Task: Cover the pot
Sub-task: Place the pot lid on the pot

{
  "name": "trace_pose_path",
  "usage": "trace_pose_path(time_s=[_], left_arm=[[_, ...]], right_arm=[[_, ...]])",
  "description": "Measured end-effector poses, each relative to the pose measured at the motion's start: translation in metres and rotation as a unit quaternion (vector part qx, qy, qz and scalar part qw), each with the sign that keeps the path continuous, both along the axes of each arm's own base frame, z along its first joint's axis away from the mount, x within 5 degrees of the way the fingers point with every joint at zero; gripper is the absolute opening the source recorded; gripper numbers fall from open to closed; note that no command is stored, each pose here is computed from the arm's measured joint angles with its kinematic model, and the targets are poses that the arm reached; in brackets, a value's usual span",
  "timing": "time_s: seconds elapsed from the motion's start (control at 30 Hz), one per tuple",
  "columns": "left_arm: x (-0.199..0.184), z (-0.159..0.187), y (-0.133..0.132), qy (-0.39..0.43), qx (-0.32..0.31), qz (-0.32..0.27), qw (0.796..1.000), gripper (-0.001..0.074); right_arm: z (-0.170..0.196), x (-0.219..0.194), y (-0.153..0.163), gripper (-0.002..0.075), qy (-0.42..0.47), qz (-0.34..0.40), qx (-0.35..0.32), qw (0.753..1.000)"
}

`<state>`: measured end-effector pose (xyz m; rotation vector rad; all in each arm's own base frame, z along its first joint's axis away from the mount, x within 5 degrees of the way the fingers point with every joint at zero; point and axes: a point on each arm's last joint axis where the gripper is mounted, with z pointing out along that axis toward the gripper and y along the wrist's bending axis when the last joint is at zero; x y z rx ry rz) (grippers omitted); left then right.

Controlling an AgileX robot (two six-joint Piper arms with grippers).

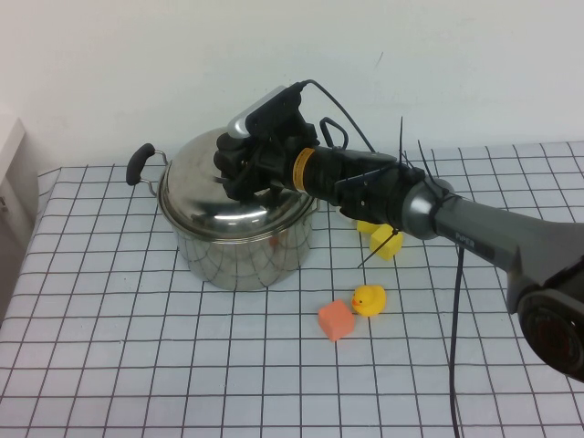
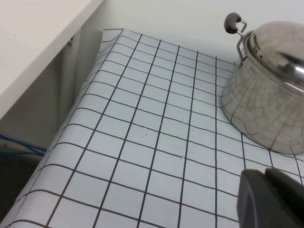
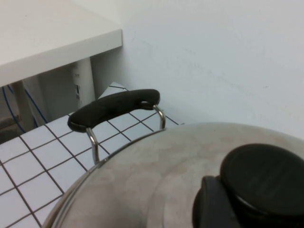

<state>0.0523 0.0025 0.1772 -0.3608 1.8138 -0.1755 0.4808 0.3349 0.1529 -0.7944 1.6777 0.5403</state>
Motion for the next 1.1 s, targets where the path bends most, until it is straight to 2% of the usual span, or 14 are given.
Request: trace_pose_path(time_s=[0.33,0.63,0.87,1.0,1.1], left_arm=[[0.000,0.000,0.000,0.000,0.000,0.000,1.000,-0.0001],[0.000,0.000,0.000,0.000,0.000,0.000,1.000,-0.0001],[0.000,0.000,0.000,0.000,0.000,0.000,1.000,-0.0002],[0.000,0.000,0.000,0.000,0.000,0.000,1.000,-0.0001],[0.000,0.000,0.000,0.000,0.000,0.000,1.000,-0.0001]], right_arm=[[0.000,0.000,0.000,0.0363,0.000,0.000,0.001,1.000],[0.000,0.000,0.000,0.0492,0.002,0.001,0.005,1.000],[0.001,0.001,-0.001,0.0507,0.005,-0.003,0.008,1.000],[0.021,0.002,-0.005,0.0507,-0.006,0.003,0.027,1.000],[0.050,0.003,-0.013,0.0507,-0.022,0.004,0.049,0.999]])
